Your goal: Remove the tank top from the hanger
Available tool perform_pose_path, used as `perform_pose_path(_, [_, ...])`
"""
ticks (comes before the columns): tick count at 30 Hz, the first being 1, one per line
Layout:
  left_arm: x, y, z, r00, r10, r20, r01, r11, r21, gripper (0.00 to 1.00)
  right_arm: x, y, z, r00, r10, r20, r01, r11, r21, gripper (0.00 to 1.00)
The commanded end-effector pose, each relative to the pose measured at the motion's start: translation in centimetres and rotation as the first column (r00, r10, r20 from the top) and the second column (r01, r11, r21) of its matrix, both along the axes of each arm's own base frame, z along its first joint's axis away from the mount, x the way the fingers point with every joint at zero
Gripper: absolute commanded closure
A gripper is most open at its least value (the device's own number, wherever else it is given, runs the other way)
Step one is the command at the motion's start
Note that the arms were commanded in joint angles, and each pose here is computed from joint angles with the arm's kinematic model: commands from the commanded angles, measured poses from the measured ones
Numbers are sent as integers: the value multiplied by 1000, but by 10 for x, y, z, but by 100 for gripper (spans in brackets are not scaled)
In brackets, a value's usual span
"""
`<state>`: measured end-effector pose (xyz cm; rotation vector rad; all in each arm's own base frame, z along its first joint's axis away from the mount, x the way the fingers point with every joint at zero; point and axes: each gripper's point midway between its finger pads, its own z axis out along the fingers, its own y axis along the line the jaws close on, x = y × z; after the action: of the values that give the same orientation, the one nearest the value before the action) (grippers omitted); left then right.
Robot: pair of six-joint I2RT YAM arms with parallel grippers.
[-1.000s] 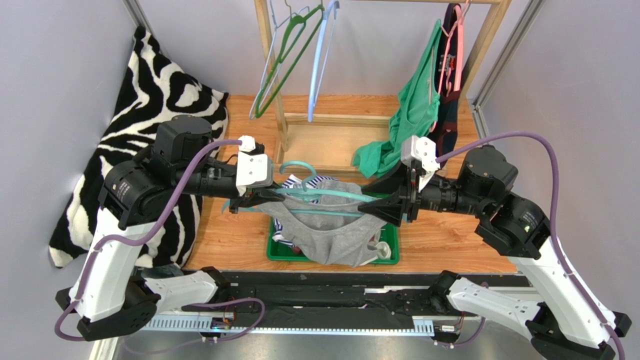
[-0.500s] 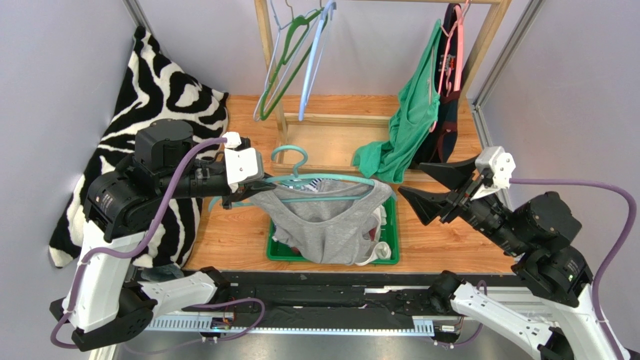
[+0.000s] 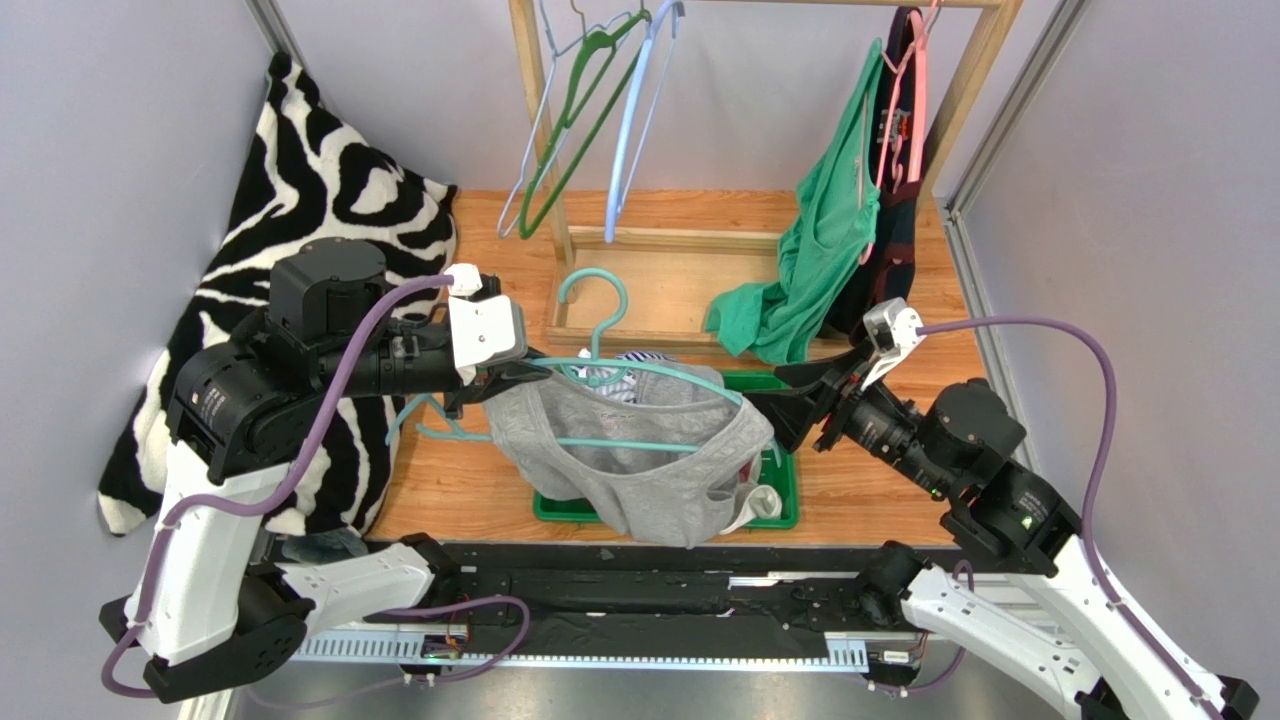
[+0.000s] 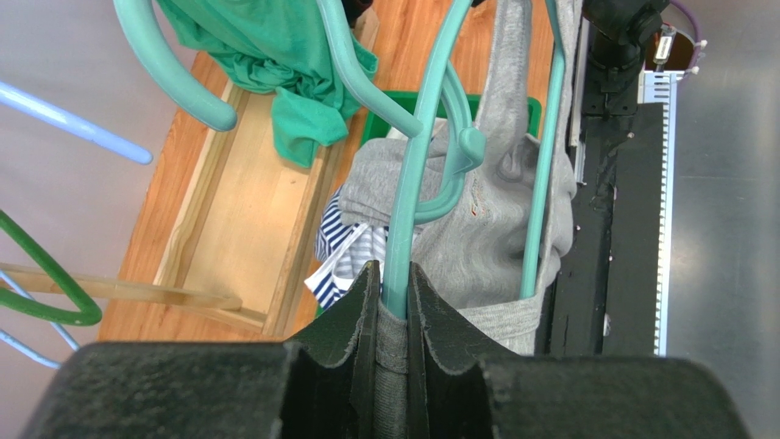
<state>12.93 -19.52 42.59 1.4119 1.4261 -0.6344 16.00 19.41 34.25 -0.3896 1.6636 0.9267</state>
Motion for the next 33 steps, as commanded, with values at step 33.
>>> perform_pose_path(33, [77, -16, 85, 923, 278, 268, -240, 957, -163, 100, 39, 19, 99, 987, -110, 117, 68, 948, 311, 25])
